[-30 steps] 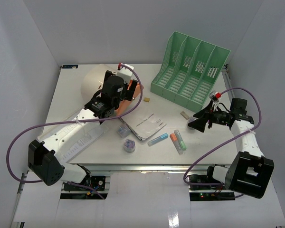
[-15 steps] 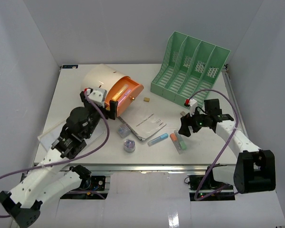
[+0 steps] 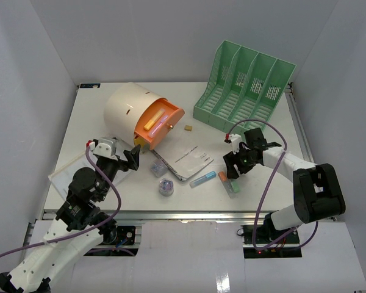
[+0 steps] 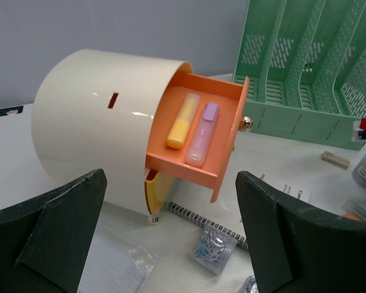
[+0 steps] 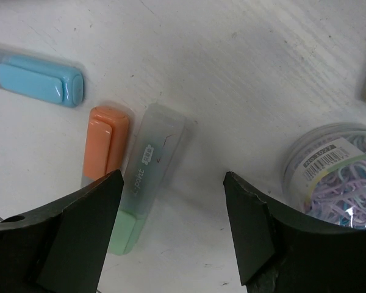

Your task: Organize the desk

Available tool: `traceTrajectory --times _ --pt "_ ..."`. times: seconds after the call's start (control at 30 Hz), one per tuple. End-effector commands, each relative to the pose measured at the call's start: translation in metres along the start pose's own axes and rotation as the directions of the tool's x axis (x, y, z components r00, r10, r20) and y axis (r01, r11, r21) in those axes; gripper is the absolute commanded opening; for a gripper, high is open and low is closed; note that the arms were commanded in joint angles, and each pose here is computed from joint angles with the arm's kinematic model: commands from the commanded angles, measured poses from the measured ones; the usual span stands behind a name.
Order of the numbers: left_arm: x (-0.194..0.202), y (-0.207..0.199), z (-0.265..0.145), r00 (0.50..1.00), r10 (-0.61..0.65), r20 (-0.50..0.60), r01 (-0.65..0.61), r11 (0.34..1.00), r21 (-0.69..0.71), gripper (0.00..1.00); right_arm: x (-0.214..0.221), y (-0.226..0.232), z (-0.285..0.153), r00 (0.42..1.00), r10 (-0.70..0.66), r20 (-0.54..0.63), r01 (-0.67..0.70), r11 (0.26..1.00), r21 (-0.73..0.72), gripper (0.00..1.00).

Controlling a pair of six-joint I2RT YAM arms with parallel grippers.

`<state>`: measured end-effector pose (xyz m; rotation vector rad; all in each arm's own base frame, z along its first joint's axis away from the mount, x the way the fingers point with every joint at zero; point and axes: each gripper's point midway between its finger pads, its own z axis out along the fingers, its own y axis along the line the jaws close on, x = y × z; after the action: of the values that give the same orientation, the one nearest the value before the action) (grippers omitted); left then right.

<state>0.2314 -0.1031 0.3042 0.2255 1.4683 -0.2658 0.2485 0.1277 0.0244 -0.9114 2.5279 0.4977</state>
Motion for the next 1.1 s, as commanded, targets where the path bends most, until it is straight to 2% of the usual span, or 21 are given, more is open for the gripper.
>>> traceTrajectory --times 0.0,0.37,0.57,0.67,0.83,1.07 --pt "0.002 -0.002 0.003 1.0 -0.007 -0.005 0.007 1.0 0.006 0.98 -0.008 -0.005 0.008 0.999 -0.033 -0.009 0.033 0.999 0.039 0.72" --pt "0.005 -0.006 0.004 1.0 -0.003 -0.016 0.004 1.0 0.027 0.98 0.013 -0.015 0.019 0.991 -0.085 -0.103 0.099 0.986 0.137 0.57" --pt "0.005 -0.01 0.004 1.0 -0.004 -0.017 0.005 0.999 0.046 0.98 0.017 -0.015 0.021 0.988 -0.099 -0.118 0.116 0.983 0.139 0.41" --pt "0.003 -0.01 0.003 1.0 -0.005 -0.01 0.006 0.999 0.052 0.98 0.013 -0.015 0.02 0.988 -0.112 -0.111 0.126 0.983 0.136 0.29" --pt "0.004 -0.012 0.003 1.0 -0.005 -0.012 0.005 0.998 0.059 0.98 -0.019 -0.019 0.01 0.978 -0.201 -0.059 0.207 0.968 0.14 0.14" --pt "0.003 -0.011 0.002 1.0 -0.006 -0.007 0.006 0.998 0.056 0.98 -0.1 0.023 -0.029 0.92 -0.372 0.122 0.382 0.921 -0.07 0.1"
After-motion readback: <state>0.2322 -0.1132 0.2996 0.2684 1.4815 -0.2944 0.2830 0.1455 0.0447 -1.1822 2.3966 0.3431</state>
